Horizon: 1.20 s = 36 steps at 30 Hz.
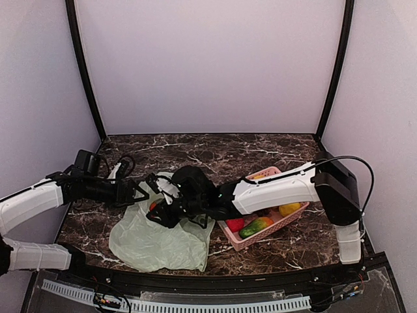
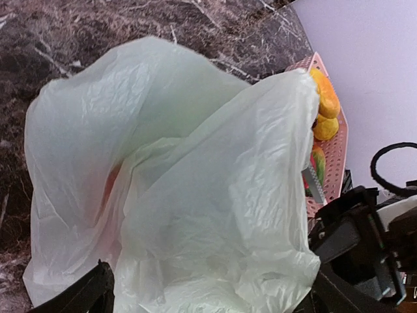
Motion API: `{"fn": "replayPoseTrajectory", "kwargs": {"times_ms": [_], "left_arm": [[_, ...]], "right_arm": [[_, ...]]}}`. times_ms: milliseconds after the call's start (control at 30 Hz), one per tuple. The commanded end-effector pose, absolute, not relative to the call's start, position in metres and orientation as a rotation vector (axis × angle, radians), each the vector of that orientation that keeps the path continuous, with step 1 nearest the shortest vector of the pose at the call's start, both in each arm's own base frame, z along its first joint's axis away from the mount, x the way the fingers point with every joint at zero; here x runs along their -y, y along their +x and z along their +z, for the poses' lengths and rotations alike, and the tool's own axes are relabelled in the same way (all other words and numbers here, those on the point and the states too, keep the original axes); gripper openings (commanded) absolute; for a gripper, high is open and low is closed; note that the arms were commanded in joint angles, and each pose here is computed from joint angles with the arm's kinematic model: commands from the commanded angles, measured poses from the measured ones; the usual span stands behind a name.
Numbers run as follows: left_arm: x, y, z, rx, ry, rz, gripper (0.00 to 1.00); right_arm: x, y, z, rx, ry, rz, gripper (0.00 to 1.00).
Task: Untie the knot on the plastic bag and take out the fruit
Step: Adjust the bag opening for the takeout bag.
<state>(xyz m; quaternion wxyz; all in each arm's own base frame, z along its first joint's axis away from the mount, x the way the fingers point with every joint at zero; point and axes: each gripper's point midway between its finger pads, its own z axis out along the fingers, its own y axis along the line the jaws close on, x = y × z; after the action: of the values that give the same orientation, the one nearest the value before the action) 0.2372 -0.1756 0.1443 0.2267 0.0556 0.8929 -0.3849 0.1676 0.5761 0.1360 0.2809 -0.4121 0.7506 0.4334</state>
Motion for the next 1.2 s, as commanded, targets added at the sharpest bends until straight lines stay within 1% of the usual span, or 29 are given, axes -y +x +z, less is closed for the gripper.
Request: {"fn": "replayPoseTrajectory", "kwargs": {"times_ms": [0,167,267,333,367,400,433,467,500,533,567,600,633,667,767,933,1100,1167], "left_arm": [[0.175,0.226,0.115,-2.541,0.161,-1.030,0.99],[0.189,0.224,0.111,-2.512,0.169,-1.143,0.99],[0.191,0.223,0.105,-2.518,0.168,-1.156,0.99],[0.192,0.222,0.102,-2.517,0.162,-1.169,0.91],[0.192,0.222,0.101,-2.514,0.161,-1.173,0.77],[0.192,0.222,0.100,-2.516,0.159,-1.176,0.70],[0.193,0.222,0.100,-2.517,0.158,-1.177,0.54],[0.192,0.223,0.101,-2.515,0.158,-1.167,0.46],[0.192,0.224,0.101,-2.513,0.159,-1.163,0.33],[0.191,0.225,0.102,-2.510,0.159,-1.152,0.26],[0.191,0.225,0.103,-2.502,0.164,-1.150,0.16],[0.191,0.226,0.105,-2.496,0.172,-1.145,0.12],[0.191,0.226,0.107,-2.486,0.181,-1.142,0.05],[0.190,0.226,0.109,-2.479,0.193,-1.134,0.02],[0.190,0.225,0.114,-2.465,0.244,-1.114,0.01],[0.188,0.224,0.116,-2.465,0.286,-1.088,0.01],[0.190,0.225,0.120,-2.453,0.307,-1.094,0.01],[0.190,0.225,0.121,-2.450,0.318,-1.091,0.01]], "right_arm": [[-0.582,0.166,0.149,-1.968,-1.080,1.196,0.22],[-0.580,0.168,0.151,-1.971,-1.066,1.182,0.22],[-0.576,0.170,0.160,-1.959,-1.050,1.167,0.24],[-0.571,0.172,0.167,-1.950,-1.038,1.152,0.27],[-0.568,0.174,0.170,-1.949,-1.029,1.139,0.30],[-0.565,0.175,0.173,-1.948,-1.020,1.122,0.34],[-0.560,0.177,0.181,-1.935,-1.008,1.110,0.38],[-0.554,0.180,0.185,-1.934,-0.994,1.082,0.44],[-0.547,0.185,0.189,-1.937,-0.976,1.047,0.49],[-0.539,0.190,0.192,-1.942,-0.955,1.007,0.54],[-0.531,0.196,0.194,-1.954,-0.938,0.972,0.59],[-0.522,0.205,0.195,-1.965,-0.907,0.919,0.63],[-0.513,0.212,0.194,-1.979,-0.886,0.876,0.67],[-0.503,0.221,0.190,-2.001,-0.865,0.832,0.70],[-0.475,0.246,0.175,-2.080,-0.808,0.741,0.77],[-0.450,0.277,0.153,-2.157,-0.782,0.638,0.82],[-0.443,0.296,0.132,-2.185,-0.804,0.565,0.84],[-0.446,0.301,0.126,-2.189,-0.822,0.564,0.82]]}}
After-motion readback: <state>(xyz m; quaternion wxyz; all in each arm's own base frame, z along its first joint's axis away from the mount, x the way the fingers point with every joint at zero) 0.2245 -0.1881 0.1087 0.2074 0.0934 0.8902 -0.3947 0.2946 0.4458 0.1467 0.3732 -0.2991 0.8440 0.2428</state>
